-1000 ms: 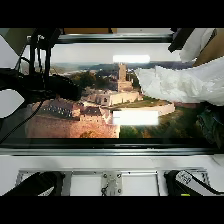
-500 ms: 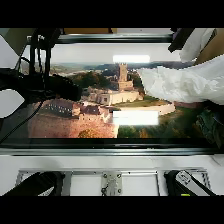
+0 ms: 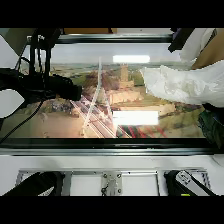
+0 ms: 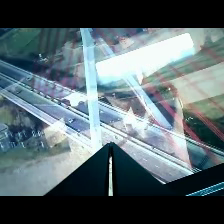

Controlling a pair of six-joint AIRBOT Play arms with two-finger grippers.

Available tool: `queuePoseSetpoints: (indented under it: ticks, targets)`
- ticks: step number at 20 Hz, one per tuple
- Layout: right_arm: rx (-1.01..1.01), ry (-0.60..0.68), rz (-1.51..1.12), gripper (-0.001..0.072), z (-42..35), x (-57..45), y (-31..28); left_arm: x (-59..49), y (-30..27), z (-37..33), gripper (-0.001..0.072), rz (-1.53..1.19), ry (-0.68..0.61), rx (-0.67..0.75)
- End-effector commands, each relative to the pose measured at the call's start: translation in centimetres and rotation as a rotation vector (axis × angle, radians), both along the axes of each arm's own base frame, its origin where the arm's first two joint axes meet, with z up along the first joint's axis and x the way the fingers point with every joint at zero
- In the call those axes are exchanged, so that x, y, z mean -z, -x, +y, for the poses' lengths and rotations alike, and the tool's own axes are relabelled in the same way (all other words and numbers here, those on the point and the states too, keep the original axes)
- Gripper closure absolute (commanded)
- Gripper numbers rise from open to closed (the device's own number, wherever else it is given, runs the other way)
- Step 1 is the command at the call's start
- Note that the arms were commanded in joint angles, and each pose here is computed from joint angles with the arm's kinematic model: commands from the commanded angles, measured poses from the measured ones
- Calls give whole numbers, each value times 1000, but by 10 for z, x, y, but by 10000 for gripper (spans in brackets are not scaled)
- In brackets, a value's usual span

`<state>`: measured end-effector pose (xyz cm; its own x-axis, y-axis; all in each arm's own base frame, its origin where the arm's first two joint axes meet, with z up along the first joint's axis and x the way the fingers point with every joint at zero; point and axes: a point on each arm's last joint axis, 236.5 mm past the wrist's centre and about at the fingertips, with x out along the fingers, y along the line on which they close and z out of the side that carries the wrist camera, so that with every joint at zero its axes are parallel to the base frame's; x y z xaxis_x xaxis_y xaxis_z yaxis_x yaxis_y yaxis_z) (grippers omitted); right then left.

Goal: Fold the clothes and pants, and hang the long-sleeved shirts on hangers.

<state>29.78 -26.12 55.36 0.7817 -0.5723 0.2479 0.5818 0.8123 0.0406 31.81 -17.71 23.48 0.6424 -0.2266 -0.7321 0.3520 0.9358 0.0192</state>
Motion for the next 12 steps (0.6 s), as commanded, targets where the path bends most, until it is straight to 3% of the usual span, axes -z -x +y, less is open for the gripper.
queuePoseSetpoints:
  ticks: [1,5,12]
  targets:
    - [-16,-70,-11,709,-9,11,-9,0,0,0,697,0,1,-1]
    - [-6,-179,-41,709,-37,32,-25,0,0,0,698,0,1,-1]
    - [20,-185,-71,710,-71,47,-46,0,0,0,697,1,1,-1]
